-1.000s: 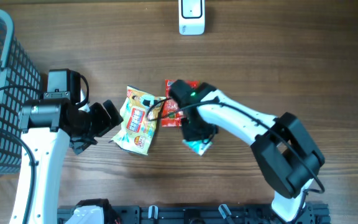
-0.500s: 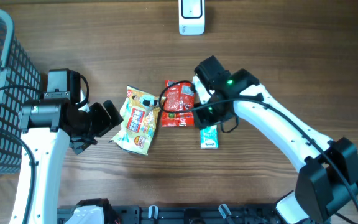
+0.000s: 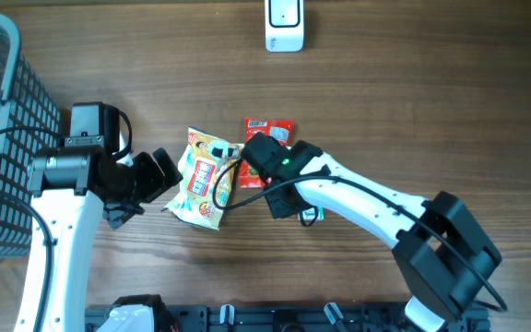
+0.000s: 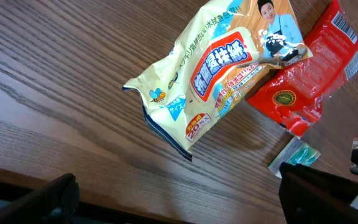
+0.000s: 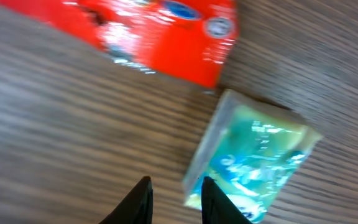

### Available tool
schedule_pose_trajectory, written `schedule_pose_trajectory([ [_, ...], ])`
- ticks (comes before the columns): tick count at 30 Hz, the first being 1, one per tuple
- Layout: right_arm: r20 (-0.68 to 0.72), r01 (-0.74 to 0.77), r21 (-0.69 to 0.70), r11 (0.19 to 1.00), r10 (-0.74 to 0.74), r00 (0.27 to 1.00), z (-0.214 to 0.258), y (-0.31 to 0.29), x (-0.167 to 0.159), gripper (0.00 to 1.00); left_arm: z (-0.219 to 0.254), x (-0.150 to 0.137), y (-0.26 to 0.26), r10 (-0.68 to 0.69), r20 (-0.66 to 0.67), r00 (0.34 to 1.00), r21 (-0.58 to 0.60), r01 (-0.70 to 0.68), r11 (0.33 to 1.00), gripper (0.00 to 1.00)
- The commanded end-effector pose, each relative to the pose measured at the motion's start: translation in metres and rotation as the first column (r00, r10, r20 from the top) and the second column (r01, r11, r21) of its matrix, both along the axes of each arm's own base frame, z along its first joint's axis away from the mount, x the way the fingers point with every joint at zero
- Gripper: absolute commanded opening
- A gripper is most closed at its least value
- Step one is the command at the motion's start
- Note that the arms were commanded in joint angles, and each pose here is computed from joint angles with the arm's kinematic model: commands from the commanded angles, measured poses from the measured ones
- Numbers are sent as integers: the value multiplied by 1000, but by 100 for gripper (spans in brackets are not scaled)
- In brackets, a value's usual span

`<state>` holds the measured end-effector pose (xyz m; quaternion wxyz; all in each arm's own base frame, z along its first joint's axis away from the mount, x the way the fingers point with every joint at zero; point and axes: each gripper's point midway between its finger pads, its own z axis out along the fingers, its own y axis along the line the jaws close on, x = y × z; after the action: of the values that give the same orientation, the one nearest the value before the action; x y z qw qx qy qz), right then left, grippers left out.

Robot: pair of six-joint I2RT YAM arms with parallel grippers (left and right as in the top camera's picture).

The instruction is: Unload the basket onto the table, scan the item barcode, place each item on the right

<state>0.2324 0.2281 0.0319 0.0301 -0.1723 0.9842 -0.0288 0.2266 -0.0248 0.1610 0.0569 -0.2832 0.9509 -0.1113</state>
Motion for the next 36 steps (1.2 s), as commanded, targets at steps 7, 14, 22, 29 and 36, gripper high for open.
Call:
schedule_pose_trajectory([
  [7,36,19,-125,992,-14,999,-17,-25,2,29,0,-1,-3,5,-4,1000,-13,-5,1000,100],
  [14,61,0,-146,989,9,998,-16,-27,7,30,0,-1,-3,5,-4,1000,-13,-5,1000,100],
  [22,36,-10,-109,994,14,999,-20,-18,2,30,0,-1,-3,5,-5,1000,-13,-5,1000,100],
  [29,-18,-17,-206,978,13,1000,-47,-32,-4,30,0,-1,-3,5,-5,1000,-13,-5,1000,100],
  [36,-48,-29,-235,972,18,999,-52,-36,-9,28,0,-1,-3,5,-4,1000,-13,-5,1000,100],
])
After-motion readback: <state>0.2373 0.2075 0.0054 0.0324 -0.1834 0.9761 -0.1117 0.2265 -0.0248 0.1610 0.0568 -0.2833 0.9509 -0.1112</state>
